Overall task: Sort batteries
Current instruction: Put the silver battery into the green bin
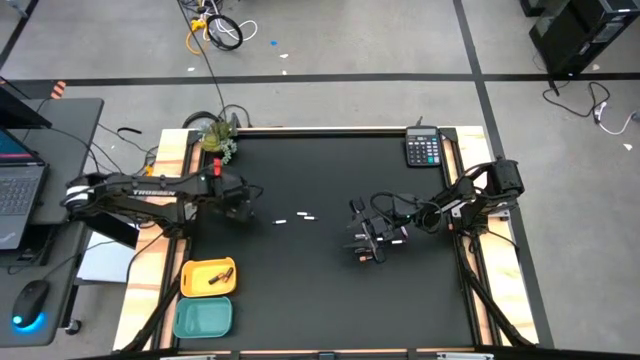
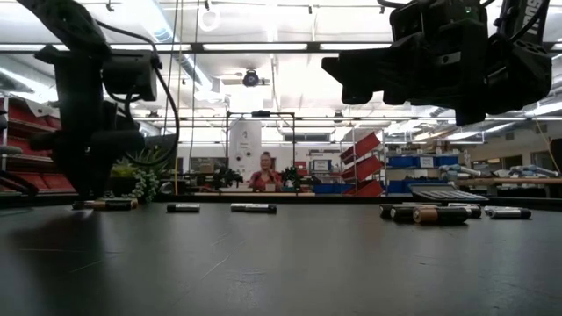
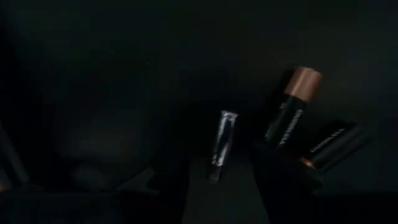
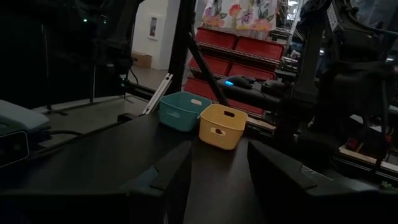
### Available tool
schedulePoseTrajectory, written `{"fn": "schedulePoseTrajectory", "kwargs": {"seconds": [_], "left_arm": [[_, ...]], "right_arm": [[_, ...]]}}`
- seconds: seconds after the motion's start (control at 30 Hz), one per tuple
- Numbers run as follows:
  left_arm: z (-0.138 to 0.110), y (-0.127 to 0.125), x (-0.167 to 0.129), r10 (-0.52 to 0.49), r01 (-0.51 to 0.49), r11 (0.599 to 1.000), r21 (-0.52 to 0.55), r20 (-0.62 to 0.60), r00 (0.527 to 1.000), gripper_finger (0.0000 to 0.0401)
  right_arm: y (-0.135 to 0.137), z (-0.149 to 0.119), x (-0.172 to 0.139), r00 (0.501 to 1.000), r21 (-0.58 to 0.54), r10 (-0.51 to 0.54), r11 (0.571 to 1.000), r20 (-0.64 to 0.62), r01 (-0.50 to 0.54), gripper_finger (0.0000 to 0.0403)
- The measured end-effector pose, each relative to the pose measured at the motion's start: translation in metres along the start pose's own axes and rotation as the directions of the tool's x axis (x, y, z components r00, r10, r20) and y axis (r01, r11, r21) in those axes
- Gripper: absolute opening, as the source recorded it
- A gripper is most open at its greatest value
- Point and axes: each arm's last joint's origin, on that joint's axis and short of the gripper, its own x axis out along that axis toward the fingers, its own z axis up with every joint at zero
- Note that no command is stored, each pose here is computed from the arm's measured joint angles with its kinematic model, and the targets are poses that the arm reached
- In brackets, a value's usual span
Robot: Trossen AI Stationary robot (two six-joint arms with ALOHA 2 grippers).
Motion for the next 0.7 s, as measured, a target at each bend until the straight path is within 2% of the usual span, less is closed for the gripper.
{"fn": "schedulePoseTrajectory", "kwargs": {"seconds": [0.3,0.5,0.7], "left_arm": [[0.007,0.010,0.005,-0.012,0.012,1.000,-0.004,-0.046,0.999,0.0172],[0.002,0.016,0.019,-0.065,0.064,0.998,-0.024,-0.087,0.994,0.0156],[0.001,0.016,0.021,-0.068,0.066,0.998,-0.025,-0.092,0.993,0.0128]], "right_arm": [[0.000,0.000,0.000,1.000,0.000,0.000,1.000,0.000,0.000,0.0169],[0.000,0.000,0.000,1.000,0.000,0.000,1.000,0.000,0.000,0.0169],[0.000,0.000,0.000,1.000,0.000,0.000,1.000,-0.001,0.000,0.0169]]}}
